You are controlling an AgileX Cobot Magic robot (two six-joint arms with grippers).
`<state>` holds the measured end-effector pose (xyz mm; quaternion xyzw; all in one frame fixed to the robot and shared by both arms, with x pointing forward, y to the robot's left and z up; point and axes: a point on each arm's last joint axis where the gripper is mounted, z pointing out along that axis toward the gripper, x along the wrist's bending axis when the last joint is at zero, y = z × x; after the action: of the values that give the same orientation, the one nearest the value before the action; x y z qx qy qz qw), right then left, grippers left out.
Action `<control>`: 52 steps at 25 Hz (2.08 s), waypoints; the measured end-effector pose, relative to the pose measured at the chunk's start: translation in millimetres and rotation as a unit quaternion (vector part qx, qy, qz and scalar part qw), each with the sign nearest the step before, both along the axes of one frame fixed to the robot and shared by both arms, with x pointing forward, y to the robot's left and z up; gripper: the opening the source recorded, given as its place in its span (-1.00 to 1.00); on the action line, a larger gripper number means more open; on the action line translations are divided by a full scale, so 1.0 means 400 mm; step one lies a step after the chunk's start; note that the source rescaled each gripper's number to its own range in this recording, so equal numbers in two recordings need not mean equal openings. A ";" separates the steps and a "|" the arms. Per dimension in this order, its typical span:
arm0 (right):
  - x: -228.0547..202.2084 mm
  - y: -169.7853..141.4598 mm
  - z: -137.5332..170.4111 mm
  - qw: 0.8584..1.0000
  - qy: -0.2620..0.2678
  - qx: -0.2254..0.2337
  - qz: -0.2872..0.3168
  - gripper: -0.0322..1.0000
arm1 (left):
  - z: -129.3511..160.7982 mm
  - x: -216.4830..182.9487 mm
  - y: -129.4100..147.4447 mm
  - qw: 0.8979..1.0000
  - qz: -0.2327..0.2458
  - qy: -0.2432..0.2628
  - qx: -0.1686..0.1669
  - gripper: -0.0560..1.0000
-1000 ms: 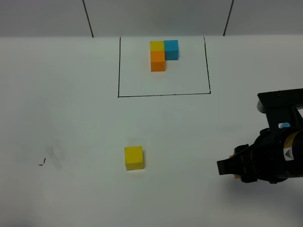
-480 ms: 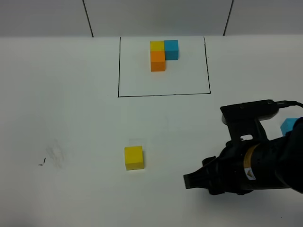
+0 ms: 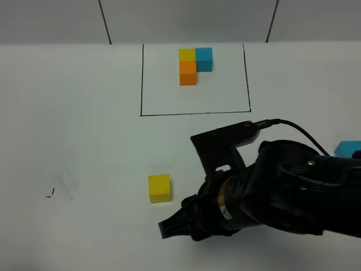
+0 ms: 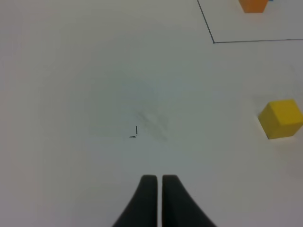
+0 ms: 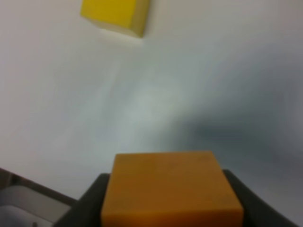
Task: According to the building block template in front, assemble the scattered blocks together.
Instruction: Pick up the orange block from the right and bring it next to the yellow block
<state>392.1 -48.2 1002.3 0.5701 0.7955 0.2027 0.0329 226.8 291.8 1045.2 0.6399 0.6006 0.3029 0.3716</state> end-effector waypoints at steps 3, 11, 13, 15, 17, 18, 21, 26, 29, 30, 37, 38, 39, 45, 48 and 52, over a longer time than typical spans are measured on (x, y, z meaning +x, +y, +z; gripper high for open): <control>0.008 0.039 -0.017 1.000 0.001 0.001 0.009 0.08 | 0.000 0.000 0.000 1.000 0.000 0.000 0.000 -0.88; 0.034 0.100 -0.063 0.999 -0.007 0.031 0.015 0.08 | 0.000 0.000 0.000 1.000 0.000 0.000 0.000 -0.88; 0.041 0.113 -0.071 0.999 -0.007 0.032 0.016 0.08 | 0.000 0.000 0.000 1.000 0.000 0.000 0.000 -0.88; 0.048 0.127 -0.077 0.999 -0.007 0.031 0.016 0.08 | 0.000 0.000 0.000 1.000 0.000 0.000 0.000 -0.88; 0.056 0.140 -0.086 0.999 -0.006 0.029 0.016 0.08 | 0.000 0.000 0.000 1.000 0.000 0.000 0.000 -0.88; 0.060 0.146 -0.087 0.999 -0.007 0.029 0.017 0.08 | 0.000 0.000 0.000 1.000 0.000 0.000 0.000 -0.88; 0.071 0.165 -0.102 1.000 -0.004 0.017 0.017 0.08 | 0.000 0.000 0.000 1.000 0.000 0.000 0.000 -0.88; 0.086 0.178 -0.135 0.999 -0.003 -0.023 0.024 0.08 | 0.000 0.000 0.000 1.000 0.000 0.000 0.000 -0.88; 0.087 0.177 -0.137 0.999 -0.003 -0.028 0.025 0.08 | 0.000 0.000 0.000 1.000 0.000 0.000 0.000 -0.88; 0.087 0.177 -0.137 0.999 -0.003 -0.028 0.025 0.08 | 0.000 0.000 0.000 1.000 0.000 0.000 0.000 -0.88; 0.088 0.181 -0.146 1.000 0.006 -0.017 -0.005 0.08 | 0.000 0.000 0.000 1.000 0.000 0.000 0.000 -0.88; 0.090 0.185 -0.151 1.000 0.005 -0.013 -0.003 0.08 | 0.000 0.000 0.000 1.000 0.000 0.000 0.000 -0.88; 0.091 0.188 -0.158 1.000 0.005 -0.010 -0.003 0.08 | 0.000 0.000 0.000 1.000 0.000 0.000 0.000 -0.88; 0.100 0.206 -0.189 0.999 0.017 -0.012 -0.025 0.08 | 0.000 0.000 0.000 1.000 0.000 0.000 0.000 -0.88; 0.107 0.217 -0.169 0.999 0.015 -0.009 -0.032 0.08 | 0.000 0.000 0.000 1.000 0.000 0.000 0.000 -0.88; 0.113 0.226 -0.153 0.999 0.012 -0.003 -0.035 0.08 | 0.000 0.000 0.000 1.000 0.000 0.000 0.000 -0.88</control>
<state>437.4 42.4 941.2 0.5998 0.7761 0.1921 0.0326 226.8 291.8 1045.2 0.6399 0.6006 0.3029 0.3716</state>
